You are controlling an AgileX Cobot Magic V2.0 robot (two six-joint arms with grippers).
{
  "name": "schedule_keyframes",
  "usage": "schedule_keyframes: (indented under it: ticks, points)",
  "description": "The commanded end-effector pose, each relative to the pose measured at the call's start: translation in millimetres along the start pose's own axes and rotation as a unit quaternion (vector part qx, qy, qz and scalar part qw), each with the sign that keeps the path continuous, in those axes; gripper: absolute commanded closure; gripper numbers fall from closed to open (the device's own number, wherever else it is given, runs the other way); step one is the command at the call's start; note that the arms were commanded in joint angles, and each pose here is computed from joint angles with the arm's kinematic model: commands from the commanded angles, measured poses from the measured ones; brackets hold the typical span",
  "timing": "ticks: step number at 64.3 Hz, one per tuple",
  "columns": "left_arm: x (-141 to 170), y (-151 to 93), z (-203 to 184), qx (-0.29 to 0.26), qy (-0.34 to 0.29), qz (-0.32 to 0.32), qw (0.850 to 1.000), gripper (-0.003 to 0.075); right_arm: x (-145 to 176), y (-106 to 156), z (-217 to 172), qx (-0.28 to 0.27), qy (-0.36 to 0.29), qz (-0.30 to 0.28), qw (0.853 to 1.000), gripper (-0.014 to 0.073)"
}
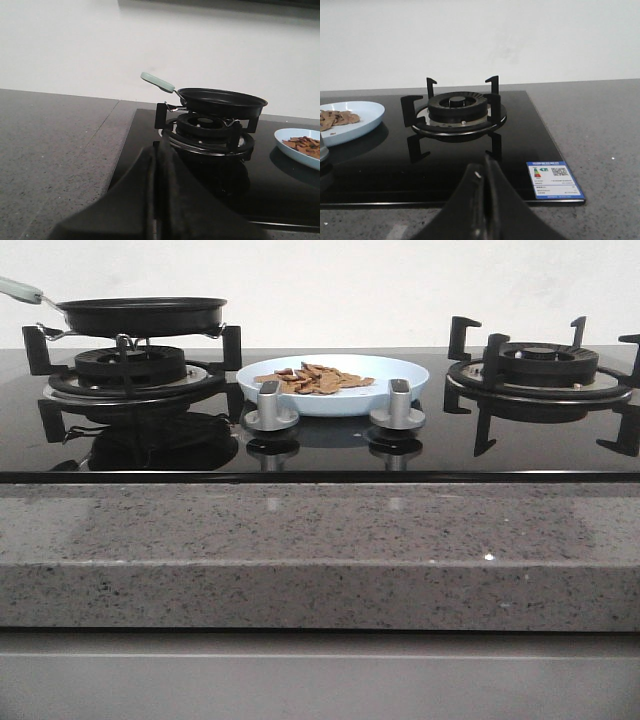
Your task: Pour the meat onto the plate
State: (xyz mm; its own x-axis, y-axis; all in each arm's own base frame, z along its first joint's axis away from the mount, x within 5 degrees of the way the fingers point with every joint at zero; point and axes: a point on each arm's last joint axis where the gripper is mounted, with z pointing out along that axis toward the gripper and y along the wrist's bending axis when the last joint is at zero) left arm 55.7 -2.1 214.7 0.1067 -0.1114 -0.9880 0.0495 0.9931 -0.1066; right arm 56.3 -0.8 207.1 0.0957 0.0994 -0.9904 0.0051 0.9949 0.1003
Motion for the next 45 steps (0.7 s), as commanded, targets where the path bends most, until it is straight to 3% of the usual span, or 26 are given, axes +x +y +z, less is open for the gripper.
schedule_keyframes:
  ticks: [1, 45]
  points:
    - [-6.2, -0.9, -1.8, 0.008, -0.045, -0.010, 0.999, 0.0741, -11.8, 0.8, -2.1, -0.003, -0.062, -0.004, 0.998, 0.0710]
    - [-6.2, -0.9, -1.8, 0.008, -0.045, -0.010, 0.999, 0.0741, -12.5, 1.1, -2.2, -0.004, -0.066, -0.010, 0.998, 0.0710]
